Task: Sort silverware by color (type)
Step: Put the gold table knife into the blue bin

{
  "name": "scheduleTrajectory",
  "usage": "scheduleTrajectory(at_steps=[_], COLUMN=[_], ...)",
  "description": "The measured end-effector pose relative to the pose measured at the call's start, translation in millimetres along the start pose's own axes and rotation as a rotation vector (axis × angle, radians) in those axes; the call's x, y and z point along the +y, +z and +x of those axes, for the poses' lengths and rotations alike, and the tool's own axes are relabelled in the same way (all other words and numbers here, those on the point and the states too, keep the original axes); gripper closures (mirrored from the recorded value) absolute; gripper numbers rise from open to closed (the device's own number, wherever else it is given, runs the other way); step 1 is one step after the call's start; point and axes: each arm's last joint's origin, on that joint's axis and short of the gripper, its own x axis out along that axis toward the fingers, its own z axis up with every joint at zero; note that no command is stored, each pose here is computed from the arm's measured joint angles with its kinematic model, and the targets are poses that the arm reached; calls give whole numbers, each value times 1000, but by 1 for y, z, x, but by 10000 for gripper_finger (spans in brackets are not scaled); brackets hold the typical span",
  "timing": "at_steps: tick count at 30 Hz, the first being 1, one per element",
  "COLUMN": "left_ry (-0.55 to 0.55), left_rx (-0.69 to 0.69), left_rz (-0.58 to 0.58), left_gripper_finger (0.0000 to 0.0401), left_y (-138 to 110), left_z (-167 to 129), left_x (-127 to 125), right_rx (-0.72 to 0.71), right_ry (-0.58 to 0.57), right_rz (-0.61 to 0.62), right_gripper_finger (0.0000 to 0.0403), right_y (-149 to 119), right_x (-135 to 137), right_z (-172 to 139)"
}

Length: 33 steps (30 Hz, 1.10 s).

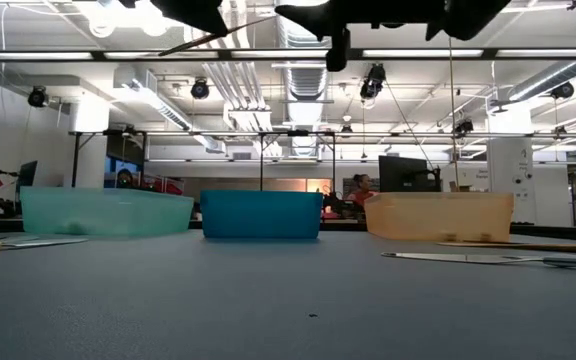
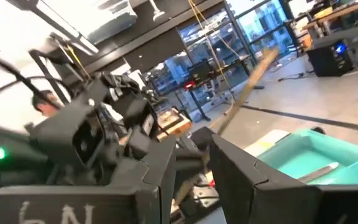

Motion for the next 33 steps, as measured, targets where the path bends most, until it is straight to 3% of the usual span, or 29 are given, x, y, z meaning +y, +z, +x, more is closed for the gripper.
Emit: scheduleTrajectory(at_steps=[18,28,33], left_ry=[-42,-53,-52], left_rx=[-9,-33,-34], left_rz=[-77,-56,-57], left_gripper_finger=[401,401,401], left_y=[2,-1,0], left_z=[2,9,9], left_x=[-12,-34,-33], right_rx=[-14,-8,-6], right_ry=[-101,-93,-88], right_rz=[25,-26,-42], right_gripper_finger=[248,265,318], right_y=[8,8,8], right_x=[-15,-15,-14], right_z=[5,5,5])
